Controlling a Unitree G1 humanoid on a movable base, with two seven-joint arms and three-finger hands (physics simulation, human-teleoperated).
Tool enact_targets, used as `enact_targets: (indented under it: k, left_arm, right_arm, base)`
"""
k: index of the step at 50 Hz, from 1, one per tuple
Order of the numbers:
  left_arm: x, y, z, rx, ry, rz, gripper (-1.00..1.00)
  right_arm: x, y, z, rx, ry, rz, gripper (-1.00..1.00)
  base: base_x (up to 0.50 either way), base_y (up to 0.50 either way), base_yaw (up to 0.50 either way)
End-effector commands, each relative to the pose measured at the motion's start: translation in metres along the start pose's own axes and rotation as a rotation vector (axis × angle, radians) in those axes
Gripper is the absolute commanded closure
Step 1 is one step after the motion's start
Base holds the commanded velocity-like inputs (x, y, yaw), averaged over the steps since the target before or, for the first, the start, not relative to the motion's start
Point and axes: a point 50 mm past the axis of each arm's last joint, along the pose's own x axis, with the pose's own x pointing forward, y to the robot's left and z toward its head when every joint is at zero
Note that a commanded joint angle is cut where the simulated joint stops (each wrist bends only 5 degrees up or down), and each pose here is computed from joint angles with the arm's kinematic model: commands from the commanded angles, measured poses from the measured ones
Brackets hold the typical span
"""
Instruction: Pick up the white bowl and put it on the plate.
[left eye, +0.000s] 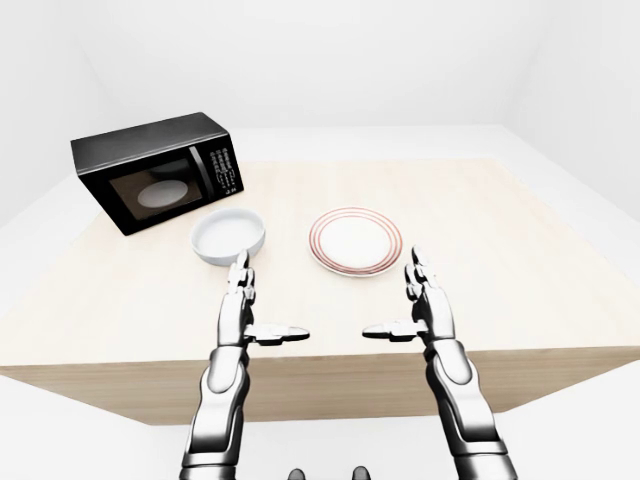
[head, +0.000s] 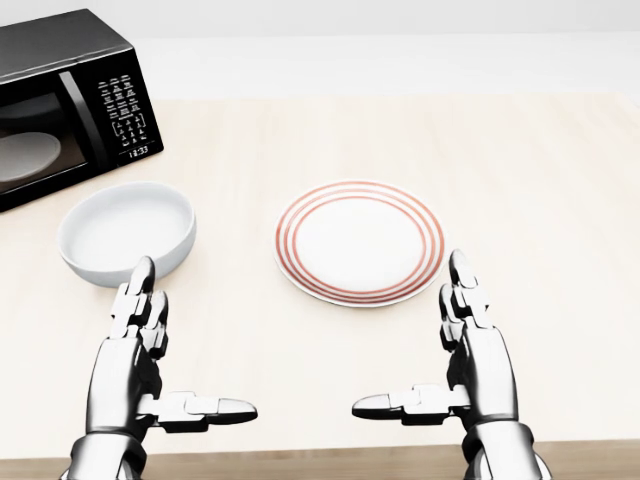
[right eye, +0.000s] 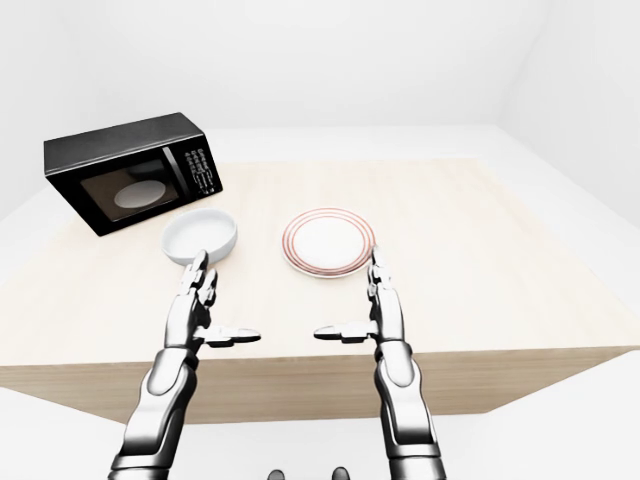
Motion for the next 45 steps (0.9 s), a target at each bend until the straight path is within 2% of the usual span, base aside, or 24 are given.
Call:
enact_targets:
  k: [1, 19, 45]
  left_arm:
    - [-0.0006, 0.0069, 0.0005, 0.001, 0.000, 0.000, -1.00]
    - [-0.0003, 0.0069, 0.0000, 0.001, 0.001, 0.001, -1.00]
    - [-0.0003, 0.0067, -0.0004, 0.003, 0.001, 0.000, -1.00]
  right_arm:
    - [-0.0005, -0.0069, -0.0017, 0.001, 0.011, 0.001, -1.00]
    - [-0.0006, -0.0052, -0.0056, -0.037, 0.023, 0.011, -1.00]
    - [-0.0008, -0.0040, -0.0095, -0.044, 0.037, 0.018, -1.00]
  base:
    - [0.00, 0.00, 0.00]
    - [0.00, 0.03, 0.00]
    - [0.07, 0.43, 0.00]
